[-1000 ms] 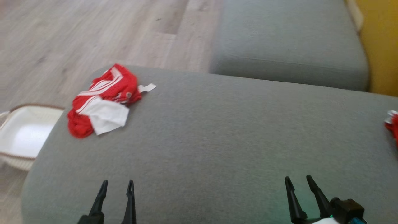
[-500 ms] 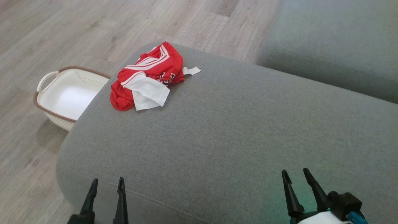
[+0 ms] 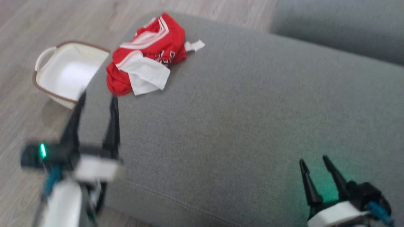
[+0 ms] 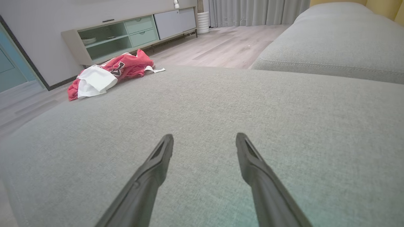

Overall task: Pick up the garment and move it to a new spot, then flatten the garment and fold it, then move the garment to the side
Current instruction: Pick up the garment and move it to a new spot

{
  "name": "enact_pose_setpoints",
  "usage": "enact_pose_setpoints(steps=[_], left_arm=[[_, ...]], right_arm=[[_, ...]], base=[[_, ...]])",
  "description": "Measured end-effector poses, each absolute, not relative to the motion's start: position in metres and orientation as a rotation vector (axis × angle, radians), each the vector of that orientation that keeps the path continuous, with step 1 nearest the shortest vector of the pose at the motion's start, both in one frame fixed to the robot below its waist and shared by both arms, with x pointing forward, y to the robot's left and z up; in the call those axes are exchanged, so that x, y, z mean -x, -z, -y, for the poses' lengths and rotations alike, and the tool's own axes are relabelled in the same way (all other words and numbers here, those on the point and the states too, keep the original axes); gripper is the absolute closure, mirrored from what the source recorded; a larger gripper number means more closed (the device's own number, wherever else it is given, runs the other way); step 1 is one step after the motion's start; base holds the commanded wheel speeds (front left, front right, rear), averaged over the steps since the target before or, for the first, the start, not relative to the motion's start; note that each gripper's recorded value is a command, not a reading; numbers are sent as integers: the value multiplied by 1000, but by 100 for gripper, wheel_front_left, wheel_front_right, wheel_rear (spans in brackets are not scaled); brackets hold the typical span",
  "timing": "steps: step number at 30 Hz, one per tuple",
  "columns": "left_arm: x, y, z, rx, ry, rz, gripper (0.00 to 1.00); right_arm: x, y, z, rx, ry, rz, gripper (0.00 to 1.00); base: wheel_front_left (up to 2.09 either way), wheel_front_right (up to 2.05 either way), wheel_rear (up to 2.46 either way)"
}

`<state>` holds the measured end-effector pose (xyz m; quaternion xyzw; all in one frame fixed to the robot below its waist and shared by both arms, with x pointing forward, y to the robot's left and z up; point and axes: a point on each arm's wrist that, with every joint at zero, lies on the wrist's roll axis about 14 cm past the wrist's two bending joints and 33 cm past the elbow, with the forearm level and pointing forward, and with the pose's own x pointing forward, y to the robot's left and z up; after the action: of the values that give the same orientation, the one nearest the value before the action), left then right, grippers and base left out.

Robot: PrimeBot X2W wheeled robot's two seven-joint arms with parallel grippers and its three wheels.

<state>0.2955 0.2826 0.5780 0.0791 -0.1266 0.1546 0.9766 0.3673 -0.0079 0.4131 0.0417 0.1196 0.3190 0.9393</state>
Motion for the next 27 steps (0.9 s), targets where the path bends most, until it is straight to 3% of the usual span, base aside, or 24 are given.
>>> enact_pose_setpoints(steps=[12, 18, 23, 27], left_arm=[[-465, -620, -350, -294, -215, 190, 0], [-515, -542, -365, -190, -242, -74, 0], [-533, -459, -347, -138, -189, -354, 0], [-540, -419, -342, -105, -183, -461, 0]], right_arm=[[-424, -379, 34, -17, -655, -262, 0], [-439, -364, 58, -14, -605, -270, 0], [-446, -358, 84, -10, -546, -266, 0], [-451, -353, 96, -18, -512, -263, 0]], base=[[0, 0, 0], [0, 0, 0], [0, 0, 0], [0, 0, 0]])
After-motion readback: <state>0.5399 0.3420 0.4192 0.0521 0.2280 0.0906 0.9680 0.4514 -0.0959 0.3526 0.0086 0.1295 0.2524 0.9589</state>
